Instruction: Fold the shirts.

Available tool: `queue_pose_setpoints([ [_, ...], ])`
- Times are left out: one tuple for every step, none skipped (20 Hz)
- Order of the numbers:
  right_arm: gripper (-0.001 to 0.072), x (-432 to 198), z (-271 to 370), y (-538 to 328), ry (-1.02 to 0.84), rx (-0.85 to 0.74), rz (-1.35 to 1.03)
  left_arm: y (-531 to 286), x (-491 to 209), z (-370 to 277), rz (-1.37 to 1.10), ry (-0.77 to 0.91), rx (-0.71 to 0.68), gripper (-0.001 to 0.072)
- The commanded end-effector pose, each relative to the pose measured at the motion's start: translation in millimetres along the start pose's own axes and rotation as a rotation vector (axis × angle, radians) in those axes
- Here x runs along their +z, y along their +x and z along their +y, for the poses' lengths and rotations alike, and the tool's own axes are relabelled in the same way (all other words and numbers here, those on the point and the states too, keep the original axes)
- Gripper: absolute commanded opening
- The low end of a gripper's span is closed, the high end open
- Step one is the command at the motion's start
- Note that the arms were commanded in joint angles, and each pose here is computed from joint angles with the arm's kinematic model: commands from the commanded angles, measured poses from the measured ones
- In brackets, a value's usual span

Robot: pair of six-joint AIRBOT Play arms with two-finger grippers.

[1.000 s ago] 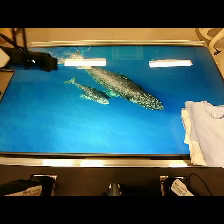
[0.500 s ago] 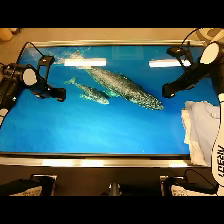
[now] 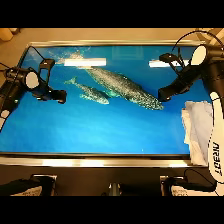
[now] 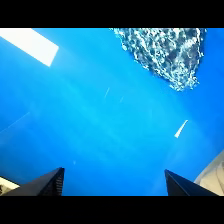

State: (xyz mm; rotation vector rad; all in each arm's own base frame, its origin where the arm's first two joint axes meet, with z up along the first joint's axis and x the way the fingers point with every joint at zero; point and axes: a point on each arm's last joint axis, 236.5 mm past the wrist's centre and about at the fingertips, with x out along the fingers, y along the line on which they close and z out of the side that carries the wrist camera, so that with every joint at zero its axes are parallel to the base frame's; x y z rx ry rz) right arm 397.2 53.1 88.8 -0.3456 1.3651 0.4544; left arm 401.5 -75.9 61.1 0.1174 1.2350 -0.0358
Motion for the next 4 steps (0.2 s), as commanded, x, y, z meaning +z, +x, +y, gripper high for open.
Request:
queue_pose_setpoints([
  [0.0688, -0.4, 0.6, 0.4, -0.001, 0.002, 0.004, 0.7, -0.3, -0.3, 0.001, 0.0, 0.0, 0.072],
  [0.0688, -0.4, 0.6, 0.4, -0.001, 0.002, 0.004, 0.7, -0.3, -0.3, 0.001, 0.0, 0.0, 0.072],
  [0.0688, -0.4, 0.6, 0.4, -0.001, 0.002, 0.004, 0.7, -0.3, -0.4, 0.001, -0.001, 0.0, 0.072],
  [0.0688, -0.4, 0.6, 0.4, -0.001, 0.002, 0.004, 0.7, -0.3, -0.3, 0.001, 0.0, 0.0, 0.072],
])
